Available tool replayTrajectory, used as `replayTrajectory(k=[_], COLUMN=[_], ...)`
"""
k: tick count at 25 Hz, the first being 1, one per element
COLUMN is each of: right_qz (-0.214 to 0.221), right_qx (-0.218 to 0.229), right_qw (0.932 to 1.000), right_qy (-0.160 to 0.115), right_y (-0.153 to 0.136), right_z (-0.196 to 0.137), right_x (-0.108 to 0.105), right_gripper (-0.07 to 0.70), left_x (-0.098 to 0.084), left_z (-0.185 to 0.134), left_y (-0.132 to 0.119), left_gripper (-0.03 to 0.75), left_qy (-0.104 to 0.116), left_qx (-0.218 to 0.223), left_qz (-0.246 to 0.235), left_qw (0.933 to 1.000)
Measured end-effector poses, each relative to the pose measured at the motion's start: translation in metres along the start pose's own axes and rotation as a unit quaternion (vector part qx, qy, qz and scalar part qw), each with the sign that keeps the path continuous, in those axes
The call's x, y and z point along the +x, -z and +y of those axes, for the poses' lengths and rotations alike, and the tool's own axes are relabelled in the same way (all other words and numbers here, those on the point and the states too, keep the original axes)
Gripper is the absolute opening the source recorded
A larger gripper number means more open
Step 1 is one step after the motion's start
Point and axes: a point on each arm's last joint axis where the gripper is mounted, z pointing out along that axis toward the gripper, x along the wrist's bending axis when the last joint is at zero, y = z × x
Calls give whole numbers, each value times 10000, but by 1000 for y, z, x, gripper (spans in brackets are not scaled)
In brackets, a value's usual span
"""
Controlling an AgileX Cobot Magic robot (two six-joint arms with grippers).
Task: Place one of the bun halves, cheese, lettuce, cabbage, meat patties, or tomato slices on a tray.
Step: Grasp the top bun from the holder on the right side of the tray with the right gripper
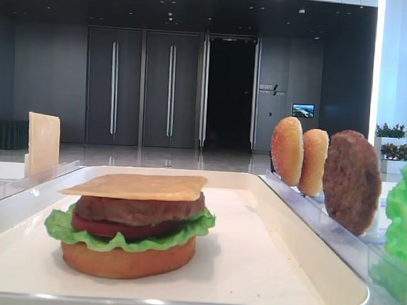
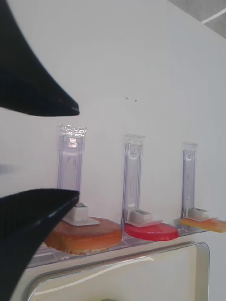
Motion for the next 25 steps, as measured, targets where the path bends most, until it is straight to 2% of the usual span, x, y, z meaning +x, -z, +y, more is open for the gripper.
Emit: replayTrajectory(k=[6,8,14,25], right_qz=[57,79,119,192], right_qx=[742,867,874,1342], right_qw=[9972,9962,9961,9907], right_qy=[-21,5,24,114], right_y=[-33,-44,-71,-148], right_z=[73,96,161,221], right_x=[-5,-7,-11,-20], right_gripper=[509,509,509,509], left_x=[0,0,0,0], left_z=[0,0,0,0], left_y=[0,0,0,0], left_gripper=[379,379,379,374], left_qy=[0,0,0,0], left_qx=[0,0,0,0], left_qz=[0,0,0,0], left_qw=[10000,10000,10000,10000])
